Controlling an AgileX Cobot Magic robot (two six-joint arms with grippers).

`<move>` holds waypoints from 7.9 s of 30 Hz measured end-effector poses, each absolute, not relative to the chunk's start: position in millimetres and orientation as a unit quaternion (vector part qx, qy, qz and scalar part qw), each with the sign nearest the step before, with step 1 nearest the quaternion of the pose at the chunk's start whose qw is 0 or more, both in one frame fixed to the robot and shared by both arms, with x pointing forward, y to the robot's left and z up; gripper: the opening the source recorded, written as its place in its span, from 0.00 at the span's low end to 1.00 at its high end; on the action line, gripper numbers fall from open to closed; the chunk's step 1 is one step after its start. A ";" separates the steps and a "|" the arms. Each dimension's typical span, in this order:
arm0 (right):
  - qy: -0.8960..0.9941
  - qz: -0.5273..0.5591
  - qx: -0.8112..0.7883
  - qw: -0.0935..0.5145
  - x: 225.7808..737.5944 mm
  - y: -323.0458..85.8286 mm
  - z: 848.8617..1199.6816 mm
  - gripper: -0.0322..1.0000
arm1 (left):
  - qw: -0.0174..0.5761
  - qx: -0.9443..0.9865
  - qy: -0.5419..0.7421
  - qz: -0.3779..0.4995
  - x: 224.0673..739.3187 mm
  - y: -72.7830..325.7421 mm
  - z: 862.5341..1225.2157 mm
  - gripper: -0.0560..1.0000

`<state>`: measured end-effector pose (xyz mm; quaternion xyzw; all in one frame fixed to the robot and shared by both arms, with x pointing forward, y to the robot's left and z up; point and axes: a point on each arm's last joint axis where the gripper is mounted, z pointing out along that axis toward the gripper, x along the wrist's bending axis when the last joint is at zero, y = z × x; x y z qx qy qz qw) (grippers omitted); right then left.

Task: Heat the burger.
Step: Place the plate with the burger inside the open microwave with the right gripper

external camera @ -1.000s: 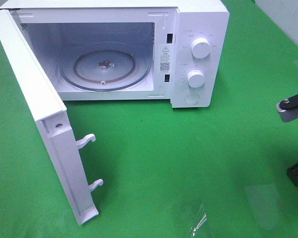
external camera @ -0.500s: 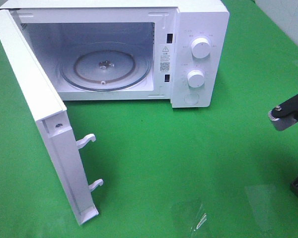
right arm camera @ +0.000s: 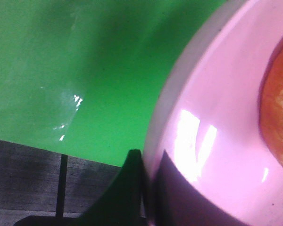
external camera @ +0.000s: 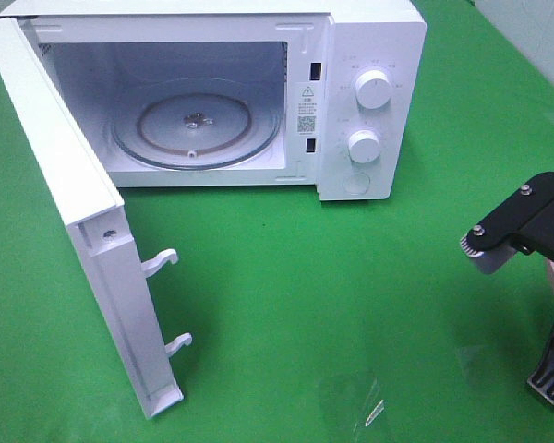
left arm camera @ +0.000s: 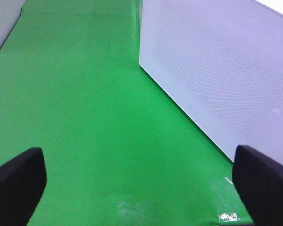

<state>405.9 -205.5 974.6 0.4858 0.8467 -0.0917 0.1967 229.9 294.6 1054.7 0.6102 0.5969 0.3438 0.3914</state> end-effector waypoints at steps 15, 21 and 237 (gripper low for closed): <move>0.887 -0.094 0.403 0.203 384.4 -179.8 975.1 0.05 | 0.391 0.610 0.597 0.344 229.9 294.6 1054.7 0.99; 0.897 -0.090 0.382 0.206 378.7 -173.5 975.3 0.05 | 0.391 0.610 0.597 0.344 229.9 294.6 1054.7 0.99; 0.902 0.129 -0.275 0.307 500.6 -91.9 980.5 0.13 | 0.391 0.610 0.597 0.344 229.9 294.6 1054.7 0.99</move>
